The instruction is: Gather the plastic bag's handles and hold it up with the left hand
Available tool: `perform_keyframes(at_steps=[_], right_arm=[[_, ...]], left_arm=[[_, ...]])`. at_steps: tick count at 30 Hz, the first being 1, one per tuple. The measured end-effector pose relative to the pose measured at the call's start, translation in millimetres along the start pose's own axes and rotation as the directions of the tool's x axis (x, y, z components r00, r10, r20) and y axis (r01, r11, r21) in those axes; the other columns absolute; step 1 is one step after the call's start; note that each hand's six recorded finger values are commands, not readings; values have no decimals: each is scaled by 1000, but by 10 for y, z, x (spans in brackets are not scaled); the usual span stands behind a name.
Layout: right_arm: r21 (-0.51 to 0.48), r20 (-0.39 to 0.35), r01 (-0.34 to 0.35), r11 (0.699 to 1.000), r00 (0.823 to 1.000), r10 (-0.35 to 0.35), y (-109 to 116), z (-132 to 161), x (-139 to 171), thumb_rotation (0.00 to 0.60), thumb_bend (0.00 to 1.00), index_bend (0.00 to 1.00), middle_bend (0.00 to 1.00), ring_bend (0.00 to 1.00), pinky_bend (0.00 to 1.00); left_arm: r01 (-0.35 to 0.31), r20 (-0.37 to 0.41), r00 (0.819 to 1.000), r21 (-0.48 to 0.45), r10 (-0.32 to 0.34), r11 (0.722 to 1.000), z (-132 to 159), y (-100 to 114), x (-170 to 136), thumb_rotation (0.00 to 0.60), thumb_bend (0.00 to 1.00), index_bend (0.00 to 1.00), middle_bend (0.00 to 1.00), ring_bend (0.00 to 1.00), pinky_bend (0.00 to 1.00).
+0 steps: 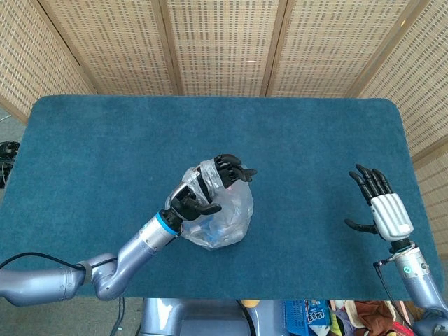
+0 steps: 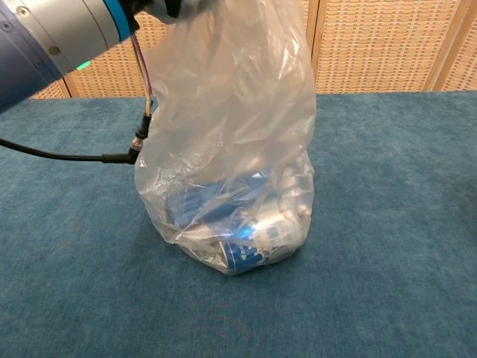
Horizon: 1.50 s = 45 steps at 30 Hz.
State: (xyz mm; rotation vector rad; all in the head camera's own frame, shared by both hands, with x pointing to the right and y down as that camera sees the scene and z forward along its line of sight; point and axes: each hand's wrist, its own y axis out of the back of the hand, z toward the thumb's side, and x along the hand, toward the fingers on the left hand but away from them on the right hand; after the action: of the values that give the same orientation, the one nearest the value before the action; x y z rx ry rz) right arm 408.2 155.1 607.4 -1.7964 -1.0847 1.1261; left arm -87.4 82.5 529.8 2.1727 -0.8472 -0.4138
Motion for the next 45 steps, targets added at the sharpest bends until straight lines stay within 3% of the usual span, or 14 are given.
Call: perform_keyframes(at_steps=[11, 21, 23, 27, 31, 34, 40, 45], right_arm=[[12, 60, 34, 999, 998, -35, 27, -47, 132, 600, 0, 0, 0, 0, 0], [8, 134, 41, 999, 990, -41, 4, -118, 241, 600, 0, 0, 0, 0, 0], [17, 142, 38, 999, 989, -40, 6, -112, 261, 600, 0, 0, 0, 0, 0], [33, 158, 34, 999, 987, -39, 41, -76, 298, 600, 0, 0, 0, 0, 0], [43, 160, 48, 998, 986, -54, 116, -36, 328, 600, 0, 0, 0, 0, 0], [44, 156, 56, 997, 986, -62, 152, -14, 342, 600, 0, 0, 0, 0, 0], [44, 156, 60, 997, 986, -66, 191, -1, 365, 600, 0, 0, 0, 0, 0], [35, 157, 67, 997, 985, -72, 233, 14, 383, 600, 0, 0, 0, 0, 0]], left_arm=[[-34, 49, 998, -17, 34, 999, 319, 132, -54, 600, 41, 458, 696, 619, 488], [-62, 21, 998, 89, 60, 994, 552, 306, -92, 600, 109, 688, 862, 804, 806], [-64, 9, 998, 124, 63, 990, 582, 334, -100, 600, 159, 746, 896, 838, 880], [-62, -21, 998, 191, 67, 980, 660, 369, -115, 600, 447, 858, 957, 888, 958], [-45, -64, 996, 281, 66, 959, 769, 353, -136, 600, 682, 943, 998, 937, 999], [-29, -100, 993, 360, 69, 933, 854, 321, -153, 600, 800, 969, 1000, 955, 1000], [16, -171, 982, 515, 84, 857, 1023, 230, -188, 600, 825, 973, 1000, 962, 1000], [34, -195, 976, 591, 102, 806, 1173, 125, -197, 600, 832, 973, 1000, 962, 1000]])
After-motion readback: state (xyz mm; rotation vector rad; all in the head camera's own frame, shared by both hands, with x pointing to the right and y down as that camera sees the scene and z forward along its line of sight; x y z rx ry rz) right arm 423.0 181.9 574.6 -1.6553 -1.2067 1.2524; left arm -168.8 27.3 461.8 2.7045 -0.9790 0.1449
